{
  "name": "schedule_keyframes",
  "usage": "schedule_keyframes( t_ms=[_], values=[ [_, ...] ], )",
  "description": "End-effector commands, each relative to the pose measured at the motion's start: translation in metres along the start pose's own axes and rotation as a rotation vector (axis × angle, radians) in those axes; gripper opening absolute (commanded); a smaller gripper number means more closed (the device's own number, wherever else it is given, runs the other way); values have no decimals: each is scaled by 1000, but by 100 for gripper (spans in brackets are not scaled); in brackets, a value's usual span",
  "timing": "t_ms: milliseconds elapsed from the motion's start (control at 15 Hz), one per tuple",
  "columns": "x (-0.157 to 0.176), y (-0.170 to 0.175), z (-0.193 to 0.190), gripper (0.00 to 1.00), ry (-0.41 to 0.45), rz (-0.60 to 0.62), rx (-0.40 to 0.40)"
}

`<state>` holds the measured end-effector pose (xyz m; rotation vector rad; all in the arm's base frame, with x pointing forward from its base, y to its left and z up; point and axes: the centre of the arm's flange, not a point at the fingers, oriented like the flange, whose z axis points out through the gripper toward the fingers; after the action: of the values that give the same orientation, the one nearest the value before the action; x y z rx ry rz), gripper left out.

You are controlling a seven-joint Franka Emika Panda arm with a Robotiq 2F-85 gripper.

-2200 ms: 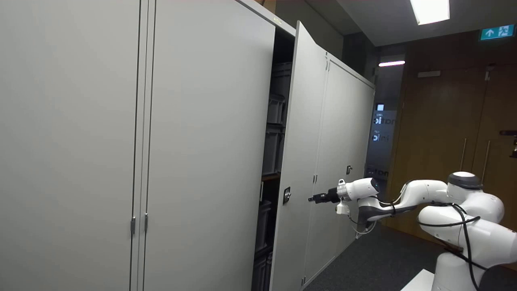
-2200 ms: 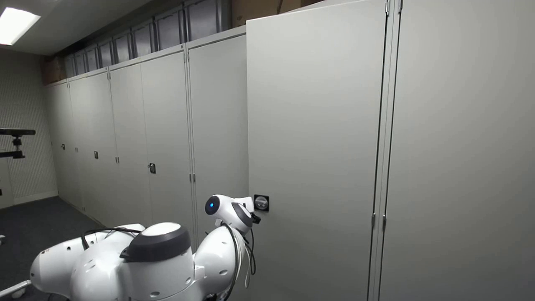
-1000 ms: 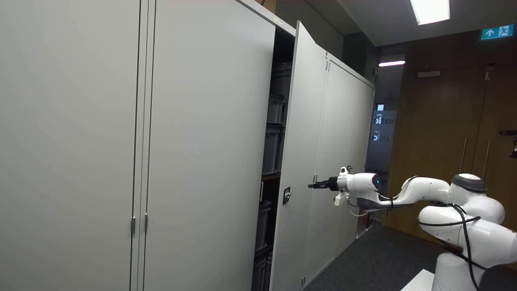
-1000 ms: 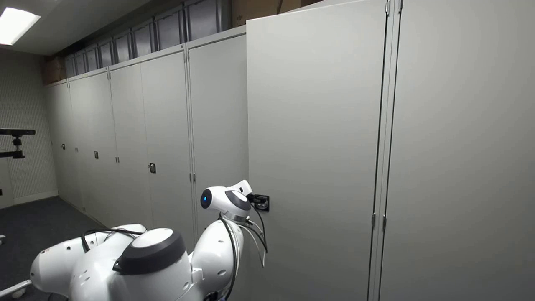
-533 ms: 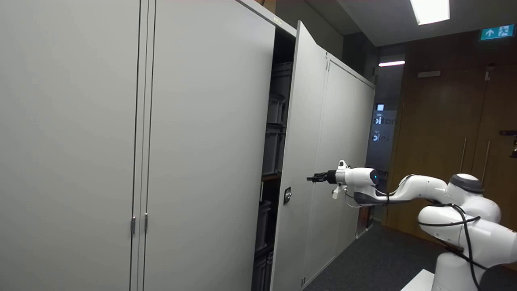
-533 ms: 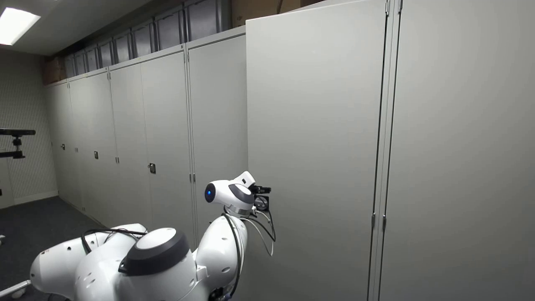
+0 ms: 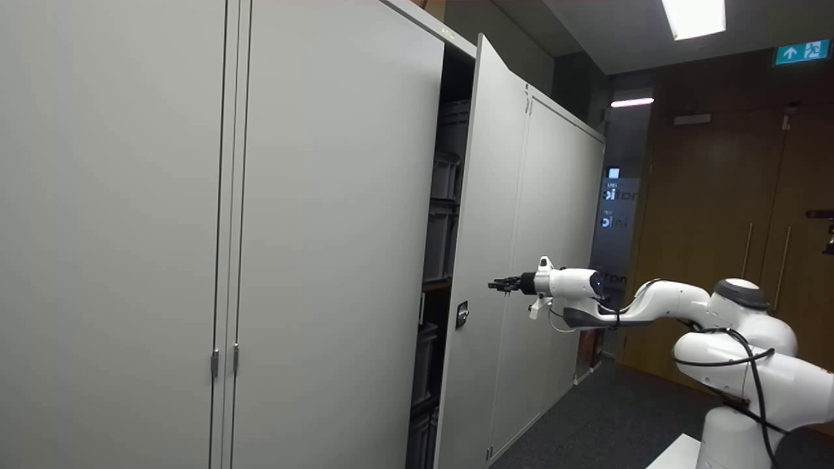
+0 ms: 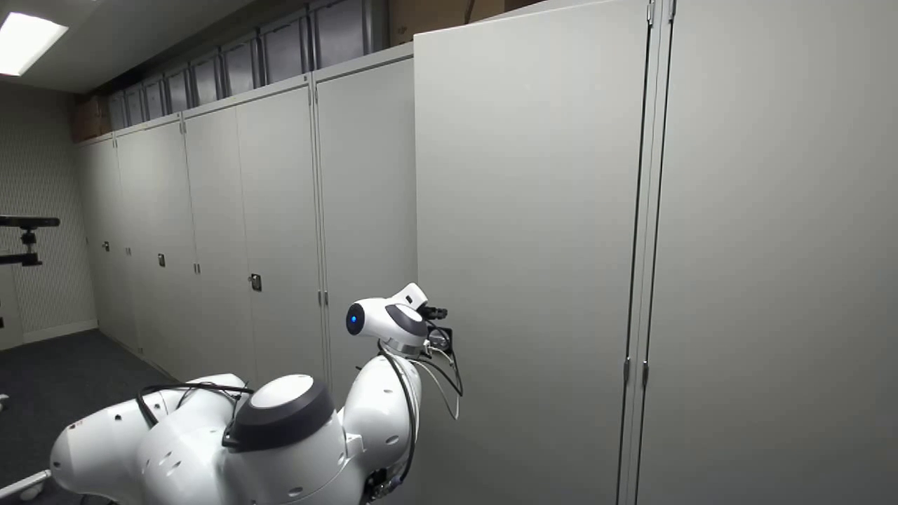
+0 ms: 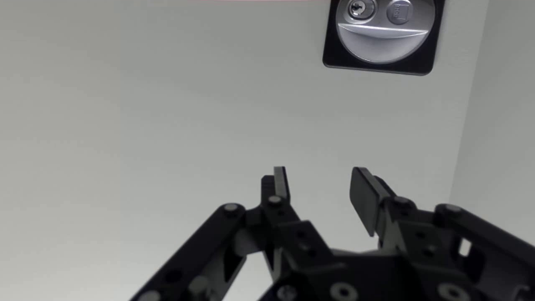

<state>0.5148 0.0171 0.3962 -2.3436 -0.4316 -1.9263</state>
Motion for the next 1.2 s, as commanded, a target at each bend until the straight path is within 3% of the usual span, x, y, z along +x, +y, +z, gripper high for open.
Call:
schedule_keyframes(
  t_ms=[0, 133, 200, 1133],
  values=[
    [-4, -10, 14, 16, 34, -24, -4],
    [-2, -12, 20, 1, 34, -23, 1],
    [-1, -12, 23, 0, 35, -22, 2],
    [11, -16, 65, 0, 32, -42, 7]
  ],
)
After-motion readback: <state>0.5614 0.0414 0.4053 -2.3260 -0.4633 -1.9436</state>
